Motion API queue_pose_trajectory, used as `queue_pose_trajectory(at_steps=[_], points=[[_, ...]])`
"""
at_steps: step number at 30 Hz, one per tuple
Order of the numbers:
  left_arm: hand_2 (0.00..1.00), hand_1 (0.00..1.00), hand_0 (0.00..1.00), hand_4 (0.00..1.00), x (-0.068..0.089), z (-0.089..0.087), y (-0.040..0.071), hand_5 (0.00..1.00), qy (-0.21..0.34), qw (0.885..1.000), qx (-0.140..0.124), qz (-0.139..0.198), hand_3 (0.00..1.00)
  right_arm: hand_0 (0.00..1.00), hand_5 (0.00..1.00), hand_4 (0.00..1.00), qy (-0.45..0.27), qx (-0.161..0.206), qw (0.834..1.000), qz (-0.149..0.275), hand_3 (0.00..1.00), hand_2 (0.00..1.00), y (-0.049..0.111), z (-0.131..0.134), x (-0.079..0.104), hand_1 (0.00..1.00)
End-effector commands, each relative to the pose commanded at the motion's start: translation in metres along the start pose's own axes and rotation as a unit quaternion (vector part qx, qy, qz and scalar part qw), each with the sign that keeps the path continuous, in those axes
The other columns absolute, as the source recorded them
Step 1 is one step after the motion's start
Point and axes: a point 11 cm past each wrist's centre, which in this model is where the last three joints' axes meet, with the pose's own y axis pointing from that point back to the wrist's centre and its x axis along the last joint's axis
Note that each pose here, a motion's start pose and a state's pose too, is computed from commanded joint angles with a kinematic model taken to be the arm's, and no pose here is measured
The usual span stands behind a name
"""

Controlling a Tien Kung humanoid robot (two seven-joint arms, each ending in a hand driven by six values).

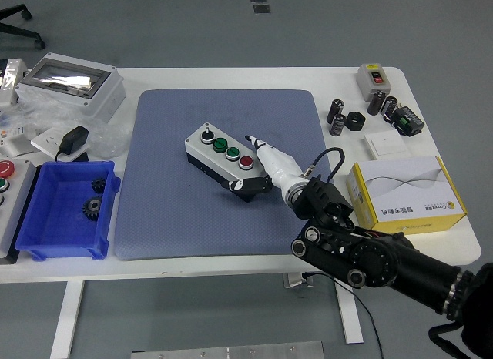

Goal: Pick up the button,place it on the desk,press the button,press the button

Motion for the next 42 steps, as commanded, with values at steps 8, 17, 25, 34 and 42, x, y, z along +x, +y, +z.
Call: queue_pose_trajectory(at_steps=[8, 17, 25, 34, 42], points=[[0.501, 0.554, 0.659, 0.384, 0.001, 0.002, 0.0, 0.059, -0.002, 1.0, -0.006, 0.0, 0.566, 0.263, 0.322, 0.93, 0.009, -0.006, 1.0, 0.006, 0.998, 0.671, -0.001, 0.002, -0.001, 0.497], [0.5, 0.554, 0.659, 0.388, 0.001, 0.001, -0.001, 0.049, -0.005, 1.0, -0.012, -0.003, 0.564, 0.119, 0.147, 0.643, 0.03, -0.003, 0.999, 0.023, 0.878, 0.397, -0.001, 0.003, 0.001, 0.323], [0.5, 0.554, 0.659, 0.39, -0.001, 0.0, -0.002, 0.042, -0.008, 1.0, -0.025, -0.008, 0.565, 0.095, 0.132, 0.369, 0.095, 0.0, 0.995, 0.039, 0.659, 0.387, 0.0, 0.0, 0.004, 0.296], [0.502, 0.555, 0.66, 0.394, -0.002, -0.002, -0.003, 0.038, -0.013, 0.999, -0.03, -0.011, 0.564, 0.08, 0.002, 0.002, 0.122, 0.023, 0.989, 0.075, 0.358, 0.351, 0.0, -0.008, 0.016, 0.253], [0.502, 0.556, 0.66, 0.395, -0.003, -0.003, -0.003, 0.038, -0.01, 1.0, -0.027, -0.012, 0.564, 0.071, 0.002, 0.002, 0.066, 0.068, 0.992, 0.081, 0.259, 0.328, 0.0, -0.008, 0.033, 0.256]])
